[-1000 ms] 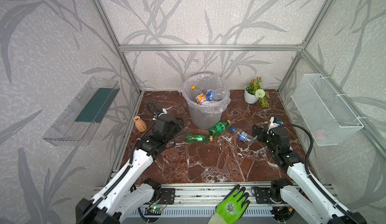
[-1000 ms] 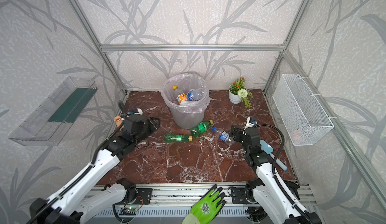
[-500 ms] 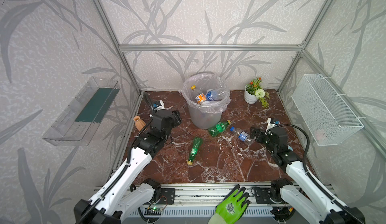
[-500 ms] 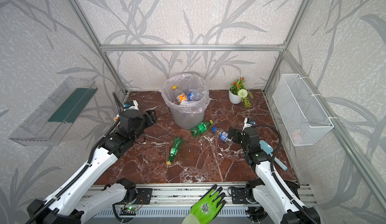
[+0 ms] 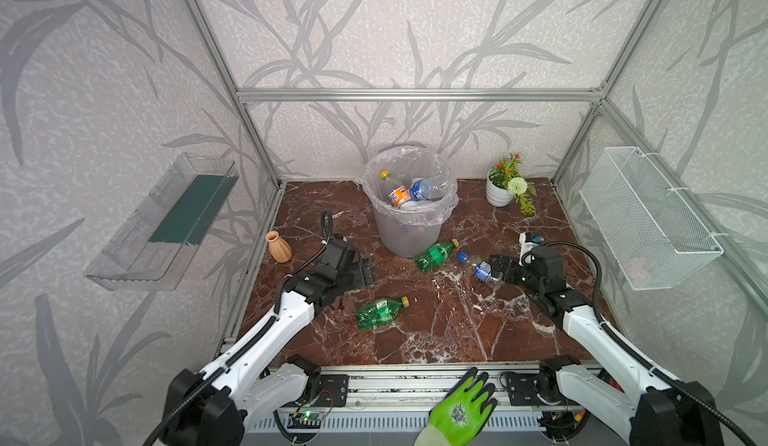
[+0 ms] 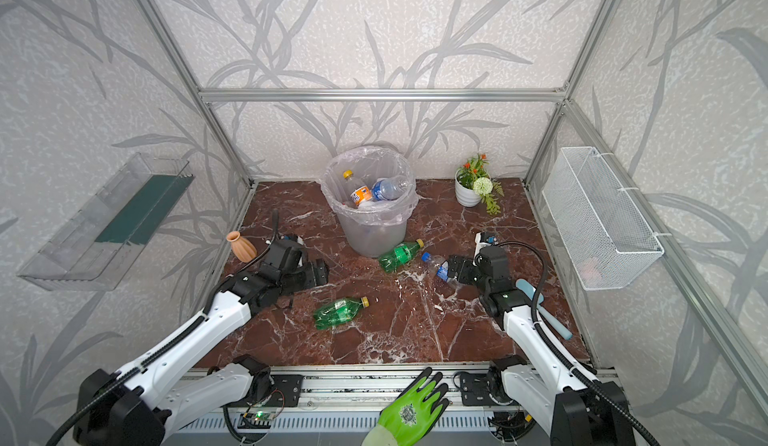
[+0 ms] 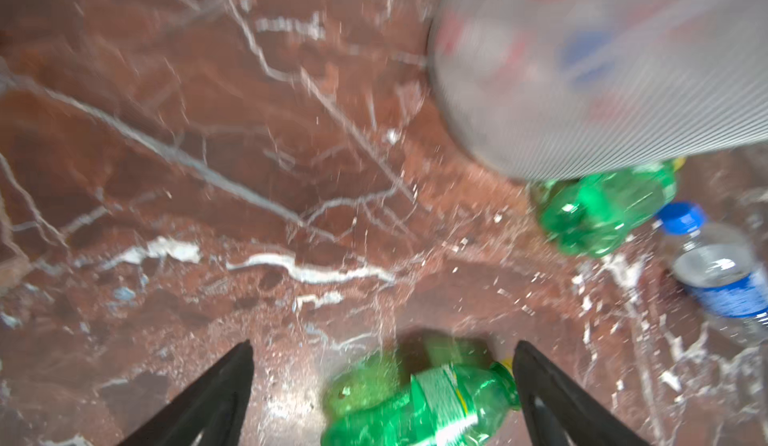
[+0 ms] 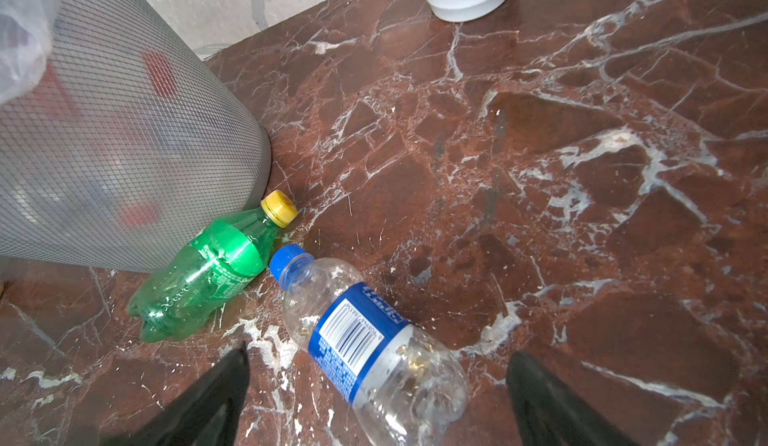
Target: Throw the plastic bottles in the bin
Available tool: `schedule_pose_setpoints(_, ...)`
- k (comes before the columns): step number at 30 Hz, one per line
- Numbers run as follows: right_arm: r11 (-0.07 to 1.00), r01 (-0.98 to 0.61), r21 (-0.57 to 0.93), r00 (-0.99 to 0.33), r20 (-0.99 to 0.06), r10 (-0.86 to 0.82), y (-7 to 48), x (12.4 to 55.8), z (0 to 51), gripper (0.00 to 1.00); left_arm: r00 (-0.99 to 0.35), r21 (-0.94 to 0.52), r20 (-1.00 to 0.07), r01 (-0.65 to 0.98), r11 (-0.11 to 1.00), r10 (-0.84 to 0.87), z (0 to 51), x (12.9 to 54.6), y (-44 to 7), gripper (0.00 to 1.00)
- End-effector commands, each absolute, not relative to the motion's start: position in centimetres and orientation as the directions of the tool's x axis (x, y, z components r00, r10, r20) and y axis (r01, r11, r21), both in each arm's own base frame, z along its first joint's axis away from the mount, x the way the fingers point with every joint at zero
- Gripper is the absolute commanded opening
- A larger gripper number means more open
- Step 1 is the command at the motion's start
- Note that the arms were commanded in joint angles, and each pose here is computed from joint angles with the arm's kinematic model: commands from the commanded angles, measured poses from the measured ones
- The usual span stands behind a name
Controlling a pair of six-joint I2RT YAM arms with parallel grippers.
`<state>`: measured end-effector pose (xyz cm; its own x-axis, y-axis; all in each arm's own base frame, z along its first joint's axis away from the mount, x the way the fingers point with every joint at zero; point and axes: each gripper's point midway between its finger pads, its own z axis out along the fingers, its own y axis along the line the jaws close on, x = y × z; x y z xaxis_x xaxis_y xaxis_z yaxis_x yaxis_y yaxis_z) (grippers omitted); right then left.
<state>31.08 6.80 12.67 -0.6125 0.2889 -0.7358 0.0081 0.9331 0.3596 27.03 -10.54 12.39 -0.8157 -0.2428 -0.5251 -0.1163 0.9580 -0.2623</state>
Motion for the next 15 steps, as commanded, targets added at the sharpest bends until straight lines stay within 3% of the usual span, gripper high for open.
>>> schedule_pose_setpoints(1,0.929,-0.007,0.37,-0.583,-0.757,0.297,6.9,31.6,14.4,0.96,-0.874,-0.258,-0.427,-0.127,0.958,-0.231,10.9,26.1,-11.4,0.97)
schedule_pose_setpoints(6,0.935,0.005,0.356,-0.581,-0.76,0.292,6.5,31.0,14.3,0.97,-0.893,-0.281,-0.34,-0.201,0.939,-0.293,9.2,24.1,-11.7,0.96)
schedule_pose_setpoints(9,0.936,0.006,0.351,-0.585,-0.758,0.288,6.4,30.8,14.0,0.97,-0.889,-0.301,-0.346,-0.2,0.932,-0.302,9.5,23.3,-11.7,0.96)
schedule_pose_setpoints(12,0.937,0.001,0.349,-0.597,-0.751,0.281,6.6,30.9,13.6,0.97,-0.895,-0.315,-0.389,-0.092,0.945,-0.216,10.4,23.1,-12.7,0.96)
schedule_pose_setpoints(15,0.936,-0.004,0.352,-0.606,-0.745,0.278,6.7,31.0,13.5,0.97,-0.889,-0.269,-0.457,0.123,0.955,-0.014,12.0,23.0,-14.9,0.97)
